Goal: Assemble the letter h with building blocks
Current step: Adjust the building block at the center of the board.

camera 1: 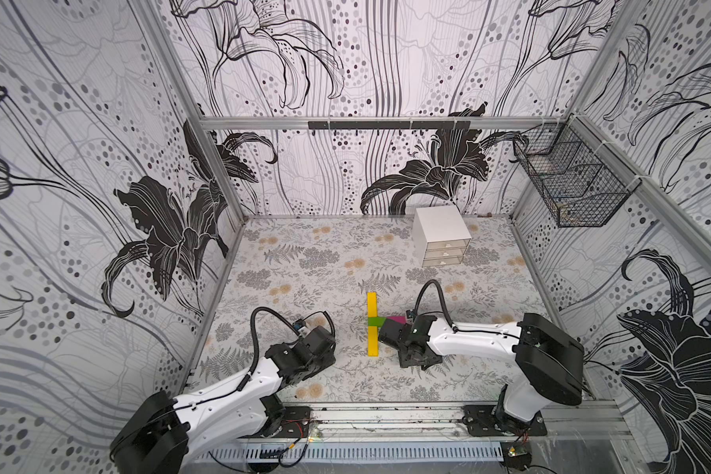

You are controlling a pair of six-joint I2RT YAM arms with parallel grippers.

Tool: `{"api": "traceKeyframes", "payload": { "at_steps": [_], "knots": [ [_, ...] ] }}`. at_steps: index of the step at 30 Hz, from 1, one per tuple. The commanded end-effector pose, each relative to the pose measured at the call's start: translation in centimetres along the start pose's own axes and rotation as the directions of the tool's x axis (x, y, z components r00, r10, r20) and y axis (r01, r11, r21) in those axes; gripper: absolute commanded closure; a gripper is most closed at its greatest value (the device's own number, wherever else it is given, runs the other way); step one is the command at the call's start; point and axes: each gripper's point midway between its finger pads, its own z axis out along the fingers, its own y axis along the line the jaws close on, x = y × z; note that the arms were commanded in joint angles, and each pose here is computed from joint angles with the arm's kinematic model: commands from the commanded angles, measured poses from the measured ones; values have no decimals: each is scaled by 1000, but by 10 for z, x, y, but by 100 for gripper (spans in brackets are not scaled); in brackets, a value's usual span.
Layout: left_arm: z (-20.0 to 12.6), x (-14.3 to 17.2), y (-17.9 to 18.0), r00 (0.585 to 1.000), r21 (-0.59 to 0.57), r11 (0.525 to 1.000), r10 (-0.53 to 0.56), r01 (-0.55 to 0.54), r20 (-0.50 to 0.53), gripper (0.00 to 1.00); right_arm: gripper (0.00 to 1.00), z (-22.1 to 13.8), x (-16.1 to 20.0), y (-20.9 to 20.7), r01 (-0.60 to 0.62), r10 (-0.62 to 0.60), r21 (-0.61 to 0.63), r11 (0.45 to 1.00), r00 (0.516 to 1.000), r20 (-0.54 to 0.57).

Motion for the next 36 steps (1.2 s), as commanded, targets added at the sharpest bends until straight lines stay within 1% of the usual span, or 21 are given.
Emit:
{"api": "traceKeyframes", "payload": {
  "at_steps": [1, 5, 7, 10, 12, 15, 19, 22, 25, 29, 36],
  "knots": [
    [2, 1, 1, 1000, -2, 1000, 4, -4, -2, 60, 27, -28, -3, -19, -6, 5, 10, 1000, 999, 51],
    [-1, -3, -7, 1000, 9, 1000, 17, -17, 3, 60, 26, -64, -17, -30, -22, 29, -51, 998, 990, 138],
    [-4, -6, -12, 1000, 20, 1000, 22, -22, 13, 60, 27, -74, -29, -36, -47, 60, -84, 995, 986, 153],
    [-5, -9, -15, 999, 27, 999, 23, -23, 23, 60, 27, -71, -50, -37, -86, 108, -152, 985, 985, 138],
    [-5, -9, -16, 999, 26, 999, 24, -24, 23, 60, 26, -68, -68, -32, -96, 120, -171, 981, 983, 140],
    [-3, -7, -15, 1000, 21, 1000, 20, -20, 13, 60, 25, -58, -94, -22, -91, 113, -157, 983, 984, 138],
    [-2, -5, -11, 1000, 20, 1000, 12, -13, 11, 60, 26, -34, -125, -9, -92, 106, -124, 988, 988, 113],
    [-2, -5, -9, 1000, 18, 1000, 10, -10, 12, 60, 26, -8, -140, -2, -90, 97, -96, 991, 992, 76],
    [-2, -5, -9, 1000, 17, 1000, 12, -12, 11, 60, 26, 7, -151, 3, -85, 90, -83, 993, 994, 64],
    [-2, -5, -9, 1000, 16, 1000, 13, -13, 11, 60, 26, 21, -157, 8, -83, 87, -81, 993, 995, 48],
    [-1, -5, -8, 1000, 17, 1000, 12, -12, 12, 60, 28, 38, -146, 6, -79, 80, -55, 995, 997, 13]
  ]
}}
